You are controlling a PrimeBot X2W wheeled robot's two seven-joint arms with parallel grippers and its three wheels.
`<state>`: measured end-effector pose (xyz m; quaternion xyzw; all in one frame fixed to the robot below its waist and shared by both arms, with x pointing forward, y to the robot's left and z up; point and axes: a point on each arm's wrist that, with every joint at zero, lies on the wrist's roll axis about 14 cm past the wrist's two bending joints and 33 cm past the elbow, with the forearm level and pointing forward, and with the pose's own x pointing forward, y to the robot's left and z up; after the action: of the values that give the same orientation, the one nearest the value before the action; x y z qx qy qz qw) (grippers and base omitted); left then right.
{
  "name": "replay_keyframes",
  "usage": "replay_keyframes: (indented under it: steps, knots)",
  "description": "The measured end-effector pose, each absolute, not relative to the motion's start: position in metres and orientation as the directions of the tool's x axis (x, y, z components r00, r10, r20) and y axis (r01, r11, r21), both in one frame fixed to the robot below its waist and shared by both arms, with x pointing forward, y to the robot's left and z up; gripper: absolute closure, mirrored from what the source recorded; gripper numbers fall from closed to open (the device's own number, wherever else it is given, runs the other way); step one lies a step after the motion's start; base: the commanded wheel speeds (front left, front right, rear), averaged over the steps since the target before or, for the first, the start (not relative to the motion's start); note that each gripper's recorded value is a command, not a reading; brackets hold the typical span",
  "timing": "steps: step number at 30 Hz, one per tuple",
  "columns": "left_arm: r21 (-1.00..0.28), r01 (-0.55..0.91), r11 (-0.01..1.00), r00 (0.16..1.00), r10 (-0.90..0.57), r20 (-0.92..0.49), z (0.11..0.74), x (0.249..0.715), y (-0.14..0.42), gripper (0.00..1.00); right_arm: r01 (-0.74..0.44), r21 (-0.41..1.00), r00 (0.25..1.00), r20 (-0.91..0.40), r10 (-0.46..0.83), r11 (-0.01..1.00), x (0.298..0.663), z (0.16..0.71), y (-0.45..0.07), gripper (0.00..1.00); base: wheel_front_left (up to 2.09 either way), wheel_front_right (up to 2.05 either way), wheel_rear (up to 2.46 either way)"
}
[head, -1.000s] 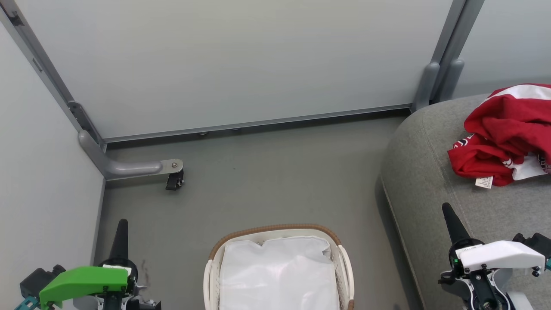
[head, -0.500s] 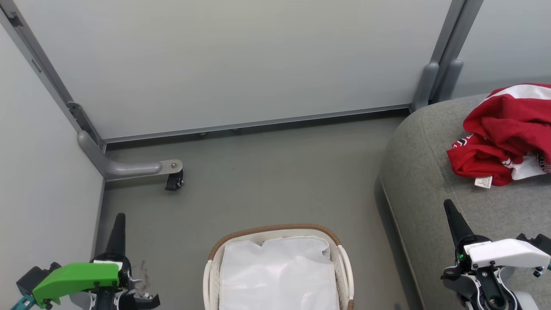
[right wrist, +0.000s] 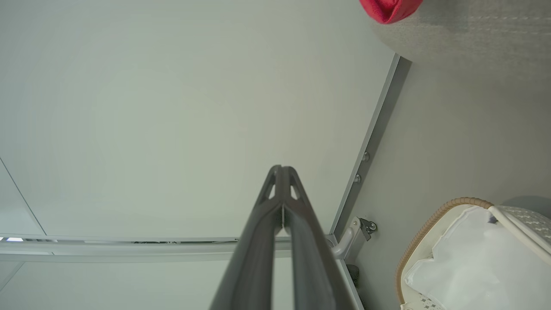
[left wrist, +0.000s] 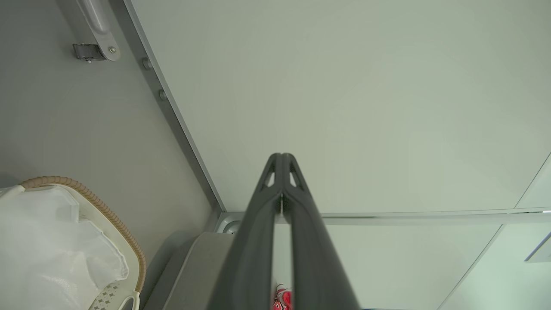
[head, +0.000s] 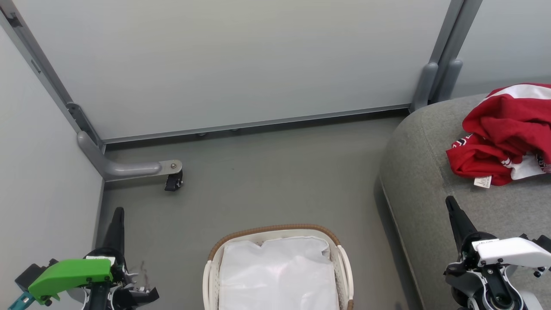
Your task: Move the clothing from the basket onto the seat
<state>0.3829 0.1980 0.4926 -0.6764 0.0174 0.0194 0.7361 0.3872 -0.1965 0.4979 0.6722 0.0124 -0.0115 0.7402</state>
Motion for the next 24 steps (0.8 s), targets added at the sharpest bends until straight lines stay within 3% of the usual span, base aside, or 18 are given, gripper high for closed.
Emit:
replay_keyframes:
  steps: [15,24]
  knots:
    - [-1.000,-0.016,-0.005,1.000,0.000,-0.016,0.503,0.387,0.199,1.00,0.010,1.000,1.000,-0.010,0.002,-0.004,0.388,0.504,-0.199,1.00,0.00,0.00,0.00]
    - [-1.000,-0.012,-0.005,1.000,0.000,-0.012,0.504,0.388,0.199,1.00,0.009,1.000,1.000,-0.009,0.002,-0.006,0.388,0.504,-0.199,1.00,0.00,0.00,0.00]
